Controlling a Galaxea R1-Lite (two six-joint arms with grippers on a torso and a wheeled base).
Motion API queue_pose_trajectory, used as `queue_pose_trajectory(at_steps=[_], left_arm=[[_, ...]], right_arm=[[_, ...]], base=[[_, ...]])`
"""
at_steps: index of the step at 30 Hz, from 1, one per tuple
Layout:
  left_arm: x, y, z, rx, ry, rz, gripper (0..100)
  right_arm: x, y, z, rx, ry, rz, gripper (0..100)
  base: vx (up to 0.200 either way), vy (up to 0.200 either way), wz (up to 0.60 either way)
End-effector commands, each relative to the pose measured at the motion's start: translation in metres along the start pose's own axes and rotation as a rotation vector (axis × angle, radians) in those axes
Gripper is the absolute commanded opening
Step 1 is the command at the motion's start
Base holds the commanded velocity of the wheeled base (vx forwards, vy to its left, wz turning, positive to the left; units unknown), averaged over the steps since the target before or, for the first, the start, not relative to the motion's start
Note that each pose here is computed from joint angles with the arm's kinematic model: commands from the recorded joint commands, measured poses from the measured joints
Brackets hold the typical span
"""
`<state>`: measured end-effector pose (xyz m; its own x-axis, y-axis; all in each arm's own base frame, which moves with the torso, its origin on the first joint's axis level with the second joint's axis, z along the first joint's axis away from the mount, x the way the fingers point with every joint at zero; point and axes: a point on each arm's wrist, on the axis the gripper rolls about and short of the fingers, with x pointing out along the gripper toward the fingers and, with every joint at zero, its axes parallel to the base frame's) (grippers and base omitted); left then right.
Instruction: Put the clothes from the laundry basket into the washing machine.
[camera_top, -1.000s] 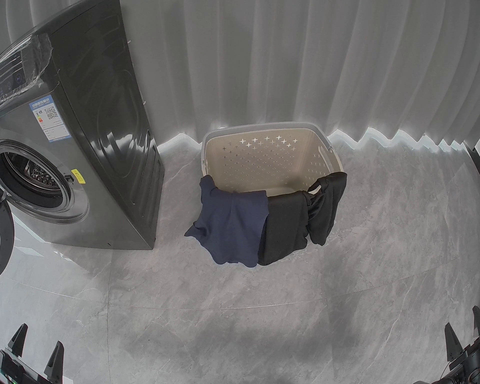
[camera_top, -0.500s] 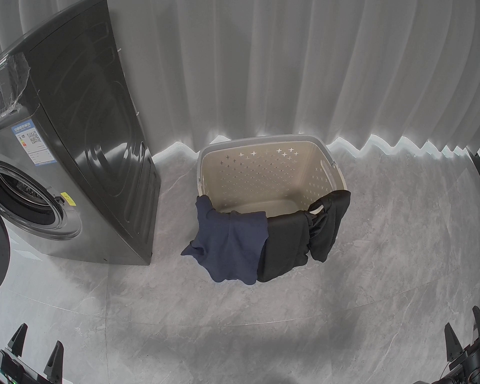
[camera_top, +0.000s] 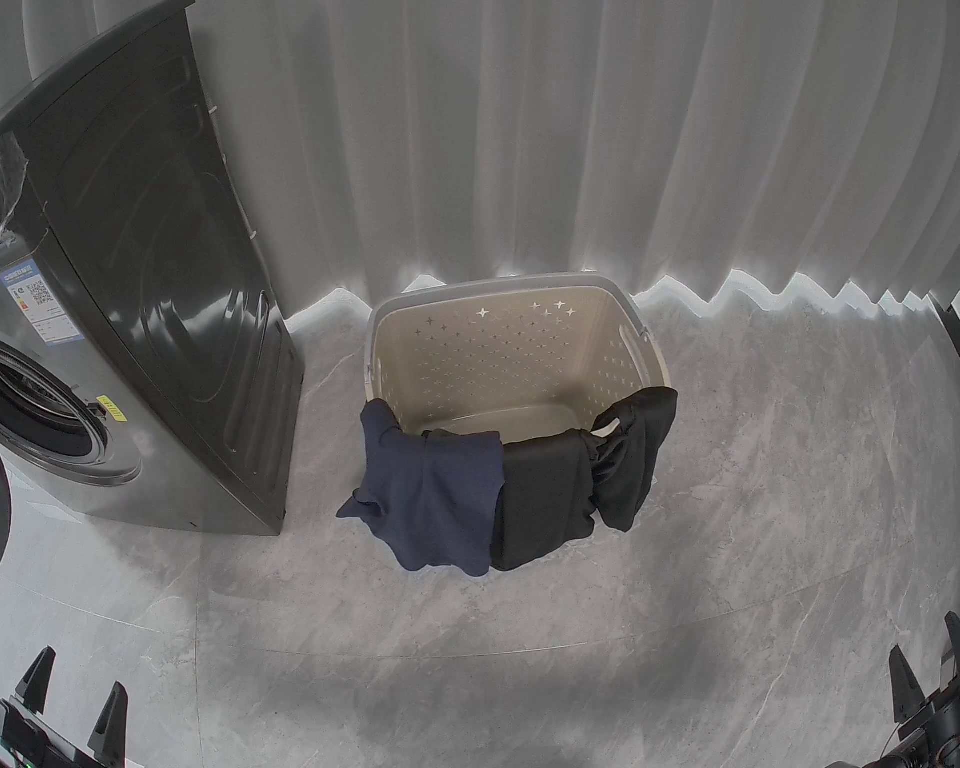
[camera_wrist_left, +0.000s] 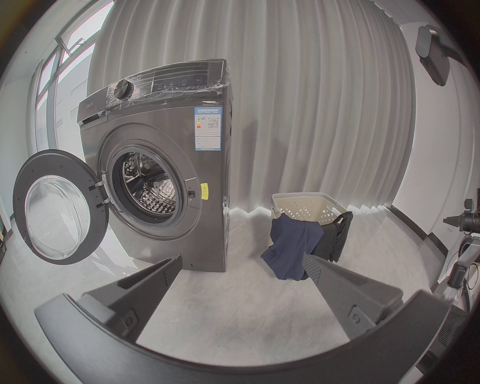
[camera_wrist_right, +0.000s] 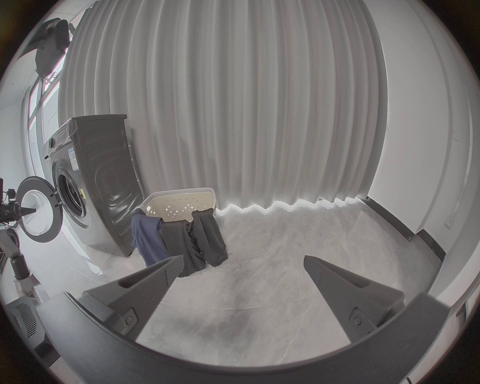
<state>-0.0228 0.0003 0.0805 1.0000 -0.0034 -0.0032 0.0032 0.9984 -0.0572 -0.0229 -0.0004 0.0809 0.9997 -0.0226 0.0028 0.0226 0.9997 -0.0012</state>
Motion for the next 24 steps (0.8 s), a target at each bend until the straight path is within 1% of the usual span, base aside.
queue_pose_trajectory(at_steps=[1,8,17,24], left_arm=[[0.0002,0.0003,-0.0052,-0.001,0.003,0.001,100],[0.0002,0.0003,-0.0052,-0.001,0.003,0.001,100],[0.0002,0.0003,-0.0052,-0.001,0.003,0.001,100],[0.0002,0.0003,-0.0052,-0.001,0.003,0.002,100]], right_arm=[[0.0008,0.0,-0.005,0.0,0.01,0.0,100],[0.0008,0.0,-0.005,0.0,0.01,0.0,100],[0.0008,0.0,-0.005,0.0,0.01,0.0,100],[0.0008,0.0,-0.005,-0.002,0.01,0.003,100]], base=[[0.0,0.0,0.0],[0.0,0.0,0.0],[0.2,0.0,0.0],[0.0,0.0,0.0]])
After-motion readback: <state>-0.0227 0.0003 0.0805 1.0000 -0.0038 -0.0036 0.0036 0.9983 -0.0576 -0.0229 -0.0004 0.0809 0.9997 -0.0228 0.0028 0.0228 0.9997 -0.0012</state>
